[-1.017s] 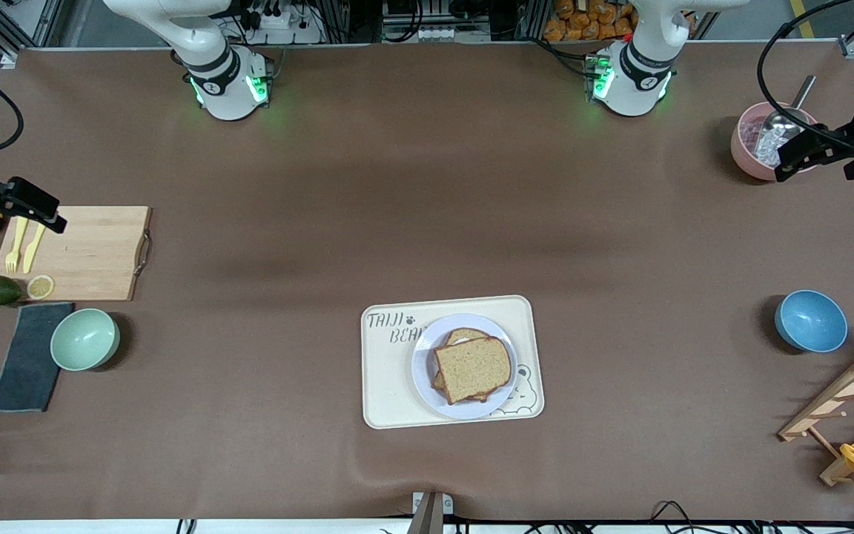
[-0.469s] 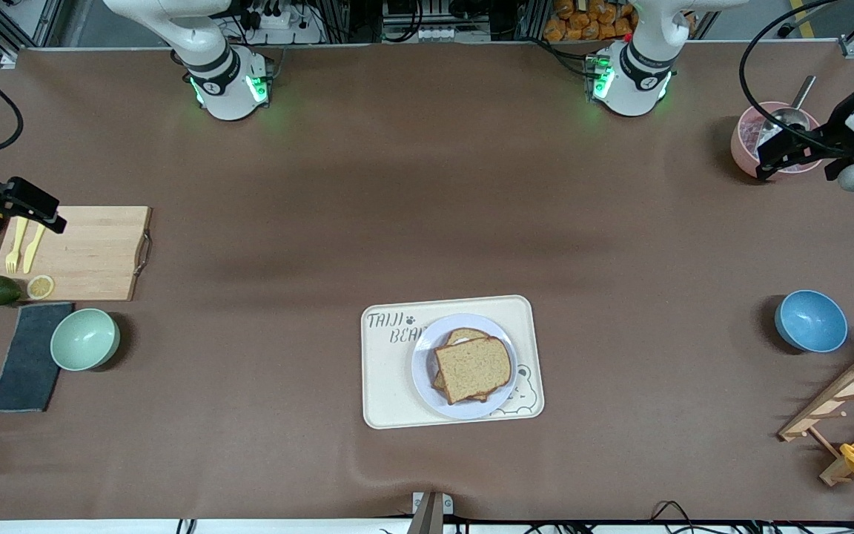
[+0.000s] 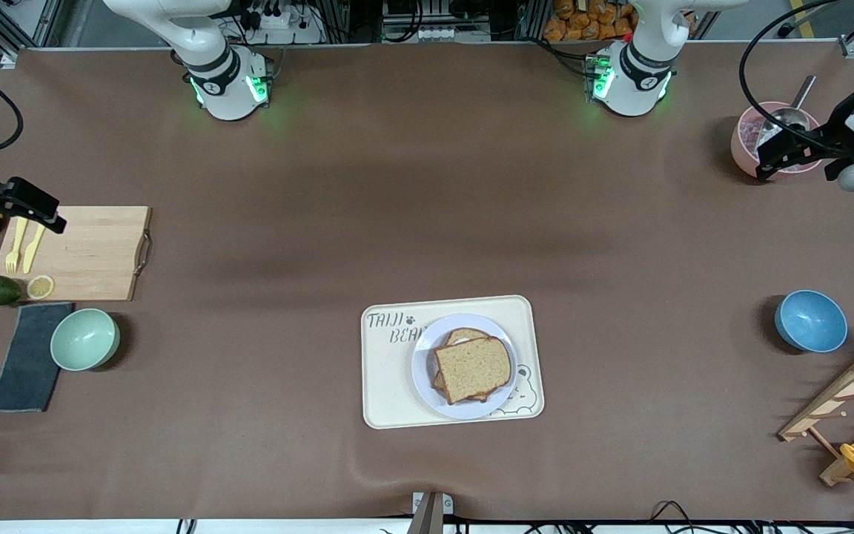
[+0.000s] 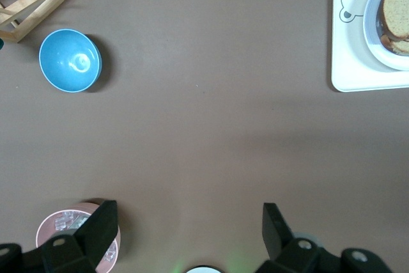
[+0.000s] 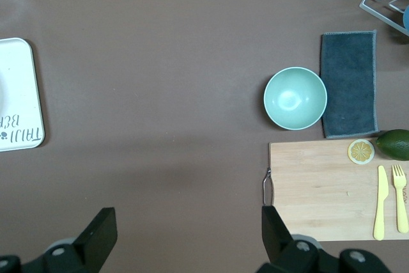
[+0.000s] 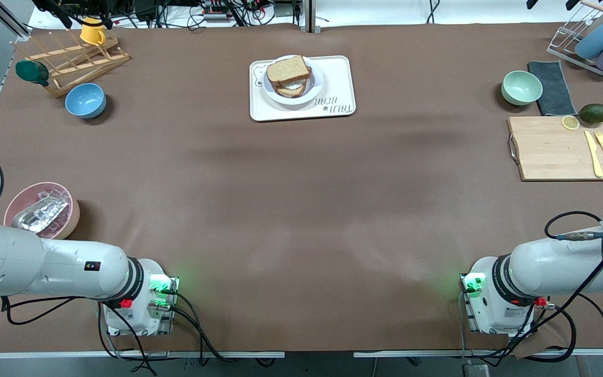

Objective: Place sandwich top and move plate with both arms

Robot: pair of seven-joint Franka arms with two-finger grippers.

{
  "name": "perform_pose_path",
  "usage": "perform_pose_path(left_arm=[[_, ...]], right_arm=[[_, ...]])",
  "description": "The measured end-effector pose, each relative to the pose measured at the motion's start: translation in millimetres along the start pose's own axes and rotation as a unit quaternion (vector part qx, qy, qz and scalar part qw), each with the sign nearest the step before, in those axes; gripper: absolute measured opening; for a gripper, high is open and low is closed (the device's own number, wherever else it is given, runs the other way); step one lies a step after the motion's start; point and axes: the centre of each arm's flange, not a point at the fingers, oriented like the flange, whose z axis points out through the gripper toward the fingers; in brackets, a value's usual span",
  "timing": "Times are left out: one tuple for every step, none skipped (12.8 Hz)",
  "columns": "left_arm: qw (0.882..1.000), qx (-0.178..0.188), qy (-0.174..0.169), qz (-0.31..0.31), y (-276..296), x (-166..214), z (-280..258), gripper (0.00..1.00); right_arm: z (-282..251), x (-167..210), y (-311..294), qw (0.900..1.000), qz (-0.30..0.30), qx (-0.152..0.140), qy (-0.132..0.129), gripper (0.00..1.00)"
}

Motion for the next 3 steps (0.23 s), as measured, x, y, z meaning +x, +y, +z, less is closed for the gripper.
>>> perform_pose_path(left_arm=[[1.000,0.000,0.000,0.000,-0.1,0.0,0.0,1.00],[1.000,0.000,0.000,0.000,-0.3,0.0,0.0,1.00],[1.000,0.000,0.000,-0.001,-0.9,0.0,0.0,1.00]], right_arm=[[0.0,0.0,0.0,1.000,0.000,0.000,0.000,1.00],[0.0,0.0,0.0,1.000,0.000,0.000,0.000,1.00],[0.0,0.0,0.0,1.000,0.000,0.000,0.000,1.00]])
